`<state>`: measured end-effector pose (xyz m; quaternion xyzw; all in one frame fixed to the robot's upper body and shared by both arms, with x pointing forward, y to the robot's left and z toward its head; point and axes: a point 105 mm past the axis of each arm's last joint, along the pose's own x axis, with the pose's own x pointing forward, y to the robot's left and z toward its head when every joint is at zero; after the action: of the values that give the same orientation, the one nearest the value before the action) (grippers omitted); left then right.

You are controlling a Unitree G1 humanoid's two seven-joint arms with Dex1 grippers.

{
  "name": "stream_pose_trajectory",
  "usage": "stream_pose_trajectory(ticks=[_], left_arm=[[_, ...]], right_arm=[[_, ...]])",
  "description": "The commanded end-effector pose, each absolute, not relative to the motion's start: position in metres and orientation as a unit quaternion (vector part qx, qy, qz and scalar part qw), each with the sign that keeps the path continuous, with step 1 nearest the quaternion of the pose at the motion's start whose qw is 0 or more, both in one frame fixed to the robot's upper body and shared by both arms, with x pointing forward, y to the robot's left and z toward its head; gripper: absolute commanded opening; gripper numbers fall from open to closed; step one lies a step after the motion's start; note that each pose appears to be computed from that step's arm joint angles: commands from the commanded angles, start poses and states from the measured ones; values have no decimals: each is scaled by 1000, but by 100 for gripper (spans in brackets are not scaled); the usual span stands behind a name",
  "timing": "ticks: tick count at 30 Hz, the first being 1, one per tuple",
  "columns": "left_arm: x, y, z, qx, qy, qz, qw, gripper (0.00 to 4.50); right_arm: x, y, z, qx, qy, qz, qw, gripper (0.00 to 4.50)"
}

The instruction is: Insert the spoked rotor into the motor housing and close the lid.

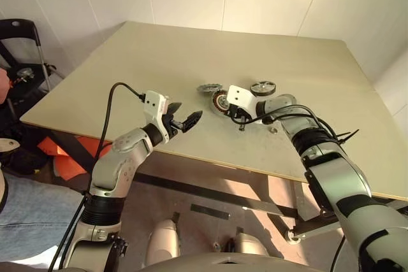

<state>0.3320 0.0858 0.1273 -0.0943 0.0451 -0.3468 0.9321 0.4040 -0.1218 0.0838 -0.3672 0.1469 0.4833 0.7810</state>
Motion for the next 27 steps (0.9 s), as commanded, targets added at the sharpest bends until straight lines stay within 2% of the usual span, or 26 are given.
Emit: stream_pose_trajectory(ticks=[1, 10, 18, 22, 25, 26, 27], left_arm=[[332, 83, 137, -89, 24, -355, 930, 450], [332, 82, 135, -89, 27, -356, 930, 450], [332, 83, 135, -87, 27, -353, 931, 450], [333, 85, 135, -86, 27, -351, 932, 450], [333, 85, 134, -85, 28, -349, 933, 450], [333, 85, 134, -84, 29, -349, 933, 450], [333, 85, 133, -83, 30, -349, 933, 450]], right_arm=[[398, -139, 91, -368, 152, 473, 786, 3], [374, -149, 93, -365, 164, 477, 783, 3], [372, -156, 77, -325, 211, 467, 794, 3], [374, -155, 77, -318, 207, 458, 804, 124], [380, -154, 82, -321, 194, 445, 813, 232], [381, -153, 85, -313, 189, 443, 818, 257], [382, -151, 90, -292, 179, 441, 830, 257]])
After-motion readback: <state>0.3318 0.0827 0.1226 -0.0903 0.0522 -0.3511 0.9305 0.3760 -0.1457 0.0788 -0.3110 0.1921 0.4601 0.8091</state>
